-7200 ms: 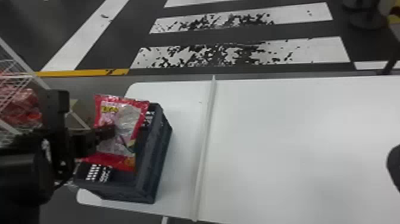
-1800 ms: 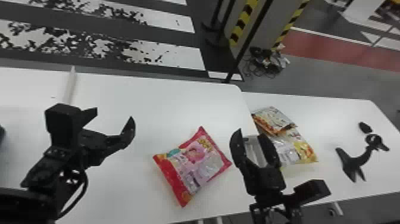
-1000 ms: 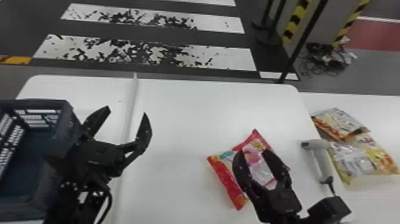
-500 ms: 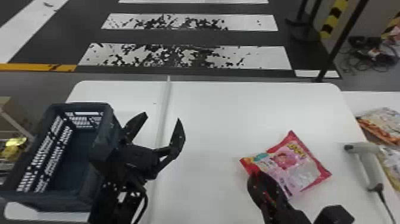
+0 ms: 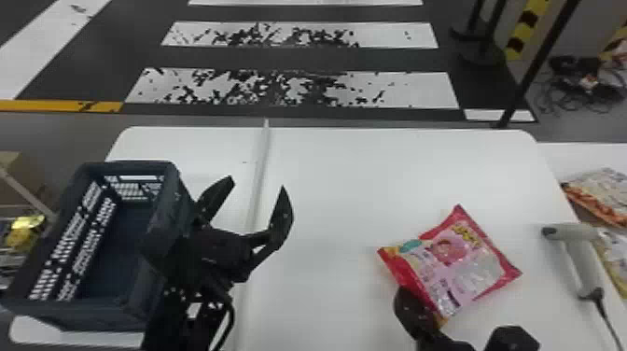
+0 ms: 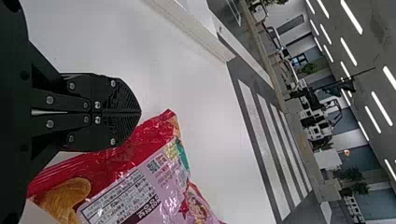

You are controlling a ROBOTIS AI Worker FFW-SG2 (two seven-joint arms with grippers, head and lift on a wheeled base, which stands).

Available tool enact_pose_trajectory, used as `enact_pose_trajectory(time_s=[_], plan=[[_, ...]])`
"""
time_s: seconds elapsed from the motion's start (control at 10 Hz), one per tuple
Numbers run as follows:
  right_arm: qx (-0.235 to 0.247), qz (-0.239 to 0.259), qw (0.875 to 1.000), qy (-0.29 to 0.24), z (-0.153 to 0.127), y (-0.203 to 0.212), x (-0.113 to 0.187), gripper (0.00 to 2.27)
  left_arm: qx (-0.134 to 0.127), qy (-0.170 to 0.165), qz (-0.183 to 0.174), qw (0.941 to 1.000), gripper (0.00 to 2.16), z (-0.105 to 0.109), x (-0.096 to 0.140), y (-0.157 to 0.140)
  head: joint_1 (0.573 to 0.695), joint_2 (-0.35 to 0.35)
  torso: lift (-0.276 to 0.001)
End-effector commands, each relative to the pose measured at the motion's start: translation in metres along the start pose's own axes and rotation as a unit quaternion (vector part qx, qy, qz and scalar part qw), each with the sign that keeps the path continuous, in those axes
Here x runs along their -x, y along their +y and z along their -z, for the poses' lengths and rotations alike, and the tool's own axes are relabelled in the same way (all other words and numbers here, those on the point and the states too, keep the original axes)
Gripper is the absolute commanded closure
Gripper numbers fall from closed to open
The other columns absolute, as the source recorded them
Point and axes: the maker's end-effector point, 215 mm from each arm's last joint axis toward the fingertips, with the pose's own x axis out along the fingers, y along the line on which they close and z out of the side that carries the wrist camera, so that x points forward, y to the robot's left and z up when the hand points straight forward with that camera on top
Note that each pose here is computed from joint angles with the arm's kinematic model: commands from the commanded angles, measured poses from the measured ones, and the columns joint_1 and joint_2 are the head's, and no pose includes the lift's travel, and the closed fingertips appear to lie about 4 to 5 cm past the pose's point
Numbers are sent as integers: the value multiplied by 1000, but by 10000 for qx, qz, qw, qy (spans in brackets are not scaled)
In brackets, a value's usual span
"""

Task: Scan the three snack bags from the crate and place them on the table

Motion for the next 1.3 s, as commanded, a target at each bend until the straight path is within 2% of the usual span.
enact_pose_trajectory(time_s=[0.0, 0.6, 1.2], plan=[[-104, 77, 9999, 93, 10, -9, 1, 2142, 17, -12, 11, 10000, 36, -1, 0, -1, 695, 35, -62], [-514, 666, 9964, 105, 16, -67, 15, 2138, 49, -37, 65, 10000, 36, 1, -4, -7, 695, -41, -62], [-876, 1310, 9874, -145, -8, -140, 35, 2138, 139, -88, 141, 9998, 36, 2, -12, -18, 695, -185, -62]])
